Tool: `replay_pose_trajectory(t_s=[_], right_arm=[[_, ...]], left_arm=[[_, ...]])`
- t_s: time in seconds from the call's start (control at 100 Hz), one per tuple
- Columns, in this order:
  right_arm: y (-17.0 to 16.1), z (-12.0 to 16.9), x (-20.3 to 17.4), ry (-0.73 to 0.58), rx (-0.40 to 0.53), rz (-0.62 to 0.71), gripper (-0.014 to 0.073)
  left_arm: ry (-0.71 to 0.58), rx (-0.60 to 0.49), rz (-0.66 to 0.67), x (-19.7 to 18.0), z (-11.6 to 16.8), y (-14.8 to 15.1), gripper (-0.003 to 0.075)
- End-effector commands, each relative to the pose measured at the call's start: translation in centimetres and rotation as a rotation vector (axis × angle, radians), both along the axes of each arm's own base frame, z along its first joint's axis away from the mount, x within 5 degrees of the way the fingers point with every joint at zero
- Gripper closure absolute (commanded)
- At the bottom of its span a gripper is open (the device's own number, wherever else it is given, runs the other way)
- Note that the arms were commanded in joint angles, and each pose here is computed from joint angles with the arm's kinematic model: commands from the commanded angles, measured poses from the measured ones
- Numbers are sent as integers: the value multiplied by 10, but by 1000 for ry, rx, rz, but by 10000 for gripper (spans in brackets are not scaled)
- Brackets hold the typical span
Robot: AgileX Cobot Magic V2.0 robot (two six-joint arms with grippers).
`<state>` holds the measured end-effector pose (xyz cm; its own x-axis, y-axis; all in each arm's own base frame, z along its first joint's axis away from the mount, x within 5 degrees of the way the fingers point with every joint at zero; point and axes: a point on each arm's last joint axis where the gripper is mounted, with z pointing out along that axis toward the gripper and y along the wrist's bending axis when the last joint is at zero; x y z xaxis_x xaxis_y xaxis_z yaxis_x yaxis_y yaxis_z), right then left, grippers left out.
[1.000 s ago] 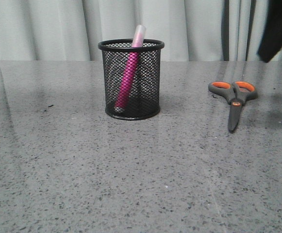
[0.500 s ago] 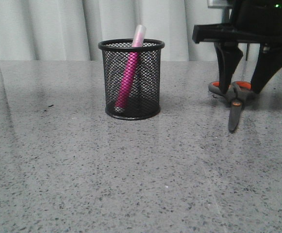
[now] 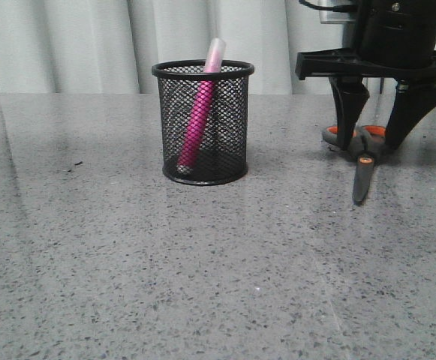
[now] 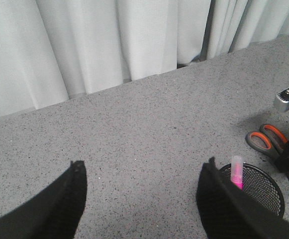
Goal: Put pen and scissors into bin
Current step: 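Lower the right gripper onto the scissors handles and grasp them, then lift the scissors and carry them above the mesh holder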
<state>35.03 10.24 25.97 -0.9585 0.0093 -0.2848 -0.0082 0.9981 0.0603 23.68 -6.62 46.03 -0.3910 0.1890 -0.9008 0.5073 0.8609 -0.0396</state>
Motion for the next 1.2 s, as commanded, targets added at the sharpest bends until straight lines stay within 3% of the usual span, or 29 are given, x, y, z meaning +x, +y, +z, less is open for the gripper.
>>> replay_pose_trajectory(t_s=[0.0, 0.71, 0.78, 1.07, 1.19], right_arm=[[-6, 22, 1, -73, 6, -12, 253], [-1, 1, 14, -45, 16, -30, 258], [-1, 1, 14, -45, 16, -30, 308], [-1, 2, 15, -65, 8, 12, 662], [-1, 7, 14, -87, 2, 38, 667]], left_arm=[[-95, -59, 13, -8, 20, 1, 280], [-95, -59, 13, -8, 20, 1, 280], [-95, -59, 13, -8, 20, 1, 280], [-95, -59, 13, -8, 20, 1, 280], [-93, -58, 12, -8, 20, 1, 280]])
